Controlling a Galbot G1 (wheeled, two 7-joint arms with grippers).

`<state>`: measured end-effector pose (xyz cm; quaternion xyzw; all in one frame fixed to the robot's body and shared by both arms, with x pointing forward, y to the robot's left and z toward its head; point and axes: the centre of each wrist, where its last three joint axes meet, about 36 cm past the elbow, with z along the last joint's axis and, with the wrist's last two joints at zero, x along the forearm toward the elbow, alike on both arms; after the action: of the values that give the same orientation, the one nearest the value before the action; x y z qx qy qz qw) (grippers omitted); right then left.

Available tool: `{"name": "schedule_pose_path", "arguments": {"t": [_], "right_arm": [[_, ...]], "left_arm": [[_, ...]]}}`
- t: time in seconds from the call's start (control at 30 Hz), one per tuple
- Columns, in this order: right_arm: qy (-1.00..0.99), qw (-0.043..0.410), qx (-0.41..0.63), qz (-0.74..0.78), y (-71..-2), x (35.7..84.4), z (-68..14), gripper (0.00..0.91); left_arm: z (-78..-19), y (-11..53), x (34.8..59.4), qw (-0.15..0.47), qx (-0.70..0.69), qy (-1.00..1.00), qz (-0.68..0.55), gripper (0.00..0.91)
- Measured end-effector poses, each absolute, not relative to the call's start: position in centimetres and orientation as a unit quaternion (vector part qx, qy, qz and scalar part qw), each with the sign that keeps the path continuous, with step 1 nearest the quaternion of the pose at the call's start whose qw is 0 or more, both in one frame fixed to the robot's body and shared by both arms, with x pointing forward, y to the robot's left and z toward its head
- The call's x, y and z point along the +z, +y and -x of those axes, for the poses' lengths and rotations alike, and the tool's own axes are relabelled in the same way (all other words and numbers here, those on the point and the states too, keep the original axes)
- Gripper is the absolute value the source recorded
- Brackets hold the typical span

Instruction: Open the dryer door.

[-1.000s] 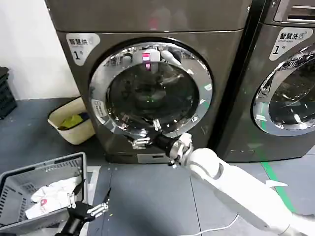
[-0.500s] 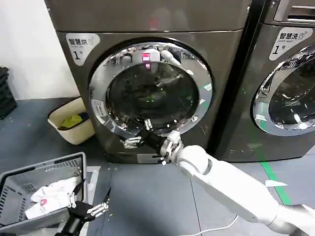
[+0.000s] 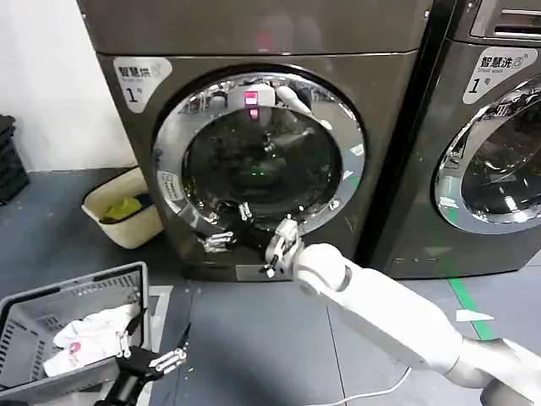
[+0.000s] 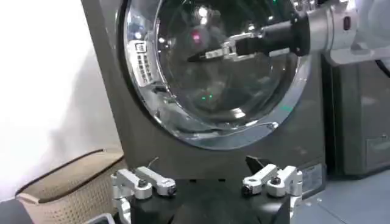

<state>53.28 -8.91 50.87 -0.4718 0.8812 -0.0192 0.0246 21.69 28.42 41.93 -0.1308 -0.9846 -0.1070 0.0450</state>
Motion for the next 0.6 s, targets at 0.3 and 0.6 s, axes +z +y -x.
{"name": "schedule_pose_path", "arguments": {"t": [0.3, 0.6], "right_arm": [[0.878, 0.025, -0.021, 0.478, -7.6, 51.0, -54.0, 0.907], [0.877, 0.029, -0.022, 0.478, -5.8, 51.5, -54.9, 0.907]], "left_arm": [[-21.5, 28.4, 41.9, 0.046, -0.107, -0.985, 0.13, 0.907], [-21.5, 28.4, 41.9, 0.046, -0.108, -0.985, 0.13, 0.907]]}}
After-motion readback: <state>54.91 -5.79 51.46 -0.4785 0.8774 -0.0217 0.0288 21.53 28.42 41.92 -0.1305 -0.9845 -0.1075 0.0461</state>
